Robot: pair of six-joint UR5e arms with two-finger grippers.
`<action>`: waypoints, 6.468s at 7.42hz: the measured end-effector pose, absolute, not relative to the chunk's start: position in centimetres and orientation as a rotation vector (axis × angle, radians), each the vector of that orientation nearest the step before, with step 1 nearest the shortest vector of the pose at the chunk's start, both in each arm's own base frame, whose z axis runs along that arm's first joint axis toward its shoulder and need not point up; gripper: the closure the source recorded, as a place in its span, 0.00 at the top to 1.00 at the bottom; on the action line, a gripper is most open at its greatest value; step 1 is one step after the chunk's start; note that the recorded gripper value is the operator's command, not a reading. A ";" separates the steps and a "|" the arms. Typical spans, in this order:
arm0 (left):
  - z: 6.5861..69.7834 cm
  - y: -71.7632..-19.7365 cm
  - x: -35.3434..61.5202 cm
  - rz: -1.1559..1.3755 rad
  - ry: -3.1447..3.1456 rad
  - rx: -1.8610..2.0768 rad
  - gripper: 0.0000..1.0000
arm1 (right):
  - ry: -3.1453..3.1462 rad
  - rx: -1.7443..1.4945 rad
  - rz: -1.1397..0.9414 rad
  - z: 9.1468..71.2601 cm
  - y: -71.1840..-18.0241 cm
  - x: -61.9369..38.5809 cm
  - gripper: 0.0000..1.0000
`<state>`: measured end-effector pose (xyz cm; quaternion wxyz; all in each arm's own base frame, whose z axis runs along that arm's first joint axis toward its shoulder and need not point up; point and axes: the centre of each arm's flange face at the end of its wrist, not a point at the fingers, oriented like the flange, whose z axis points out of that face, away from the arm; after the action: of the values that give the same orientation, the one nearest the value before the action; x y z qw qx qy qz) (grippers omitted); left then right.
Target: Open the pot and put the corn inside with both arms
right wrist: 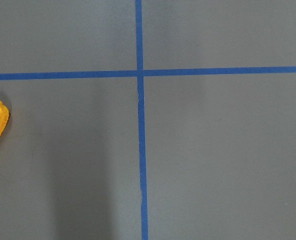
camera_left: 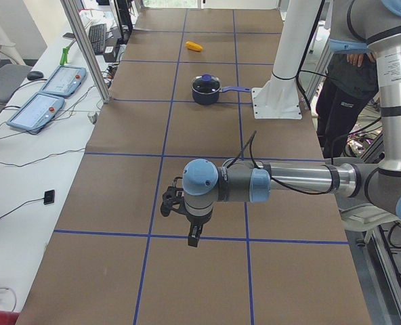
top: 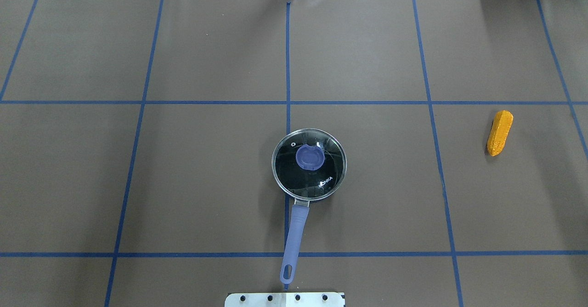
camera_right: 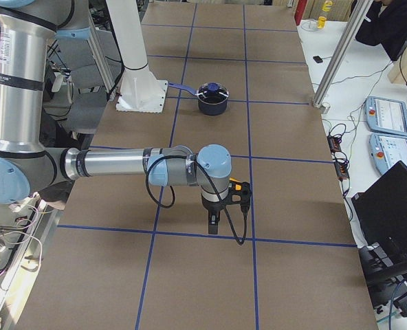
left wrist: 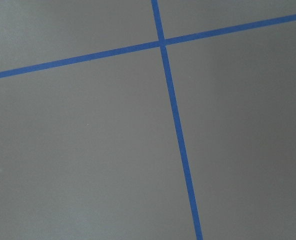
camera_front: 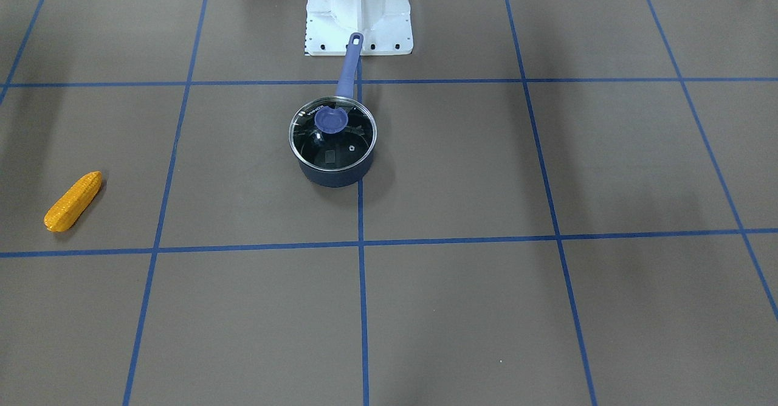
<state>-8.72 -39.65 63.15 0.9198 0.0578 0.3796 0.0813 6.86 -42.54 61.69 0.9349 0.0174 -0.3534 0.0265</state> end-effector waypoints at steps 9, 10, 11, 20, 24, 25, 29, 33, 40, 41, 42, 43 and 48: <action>57.7 -48.3 -8.7 0.326 0.800 0.493 0.98 | -0.739 0.377 -0.034 57.2 -46.9 6.0 1.00; 55.9 -49.5 -6.9 0.371 0.823 0.540 0.98 | -0.766 0.390 -0.021 55.2 -48.5 4.8 1.00; 53.2 -51.4 -2.9 0.414 0.864 0.551 0.99 | -0.798 0.390 -0.021 53.3 -50.0 2.8 1.00; 17.2 -47.8 44.3 0.027 0.946 0.156 0.99 | -0.841 0.350 -0.043 51.4 -51.4 -2.5 1.00; 7.4 -42.5 56.2 -0.081 0.951 0.073 0.99 | -0.839 0.347 -0.040 51.5 -51.4 -2.5 1.00; 6.6 -41.9 57.2 -0.098 0.949 0.059 0.99 | -0.840 0.347 -0.040 51.5 -51.4 -2.5 1.00; 6.9 -40.4 60.3 -0.129 0.874 0.083 0.83 | -0.841 0.345 -0.040 51.5 -51.4 -2.5 1.00; 7.1 -40.0 60.6 -0.119 0.870 0.089 0.32 | -0.841 0.346 -0.041 51.4 -51.5 -2.6 1.00; 7.8 -36.8 47.9 0.053 0.848 0.185 0.06 | -0.842 0.349 -0.043 51.3 -51.5 -2.6 1.00; 11.0 -37.5 44.0 0.112 0.822 0.216 0.06 | -0.842 0.349 -0.043 51.3 -51.5 -2.6 1.00; 14.5 -38.7 40.1 0.170 0.797 0.231 0.06 | -0.843 0.349 -0.043 51.3 -51.5 -2.6 1.00; 18.6 -40.1 36.2 0.230 0.777 0.239 0.06 | -0.843 0.348 -0.044 51.3 -51.5 -2.6 1.00; 43.8 -40.9 18.5 0.557 0.743 0.277 0.06 | -0.844 0.346 -0.044 51.4 -51.4 -2.7 1.00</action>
<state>18.50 -40.87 43.78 0.8849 0.1334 0.3571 0.2678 -2.66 -51.38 51.43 0.8975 0.1668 -0.4077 -0.0213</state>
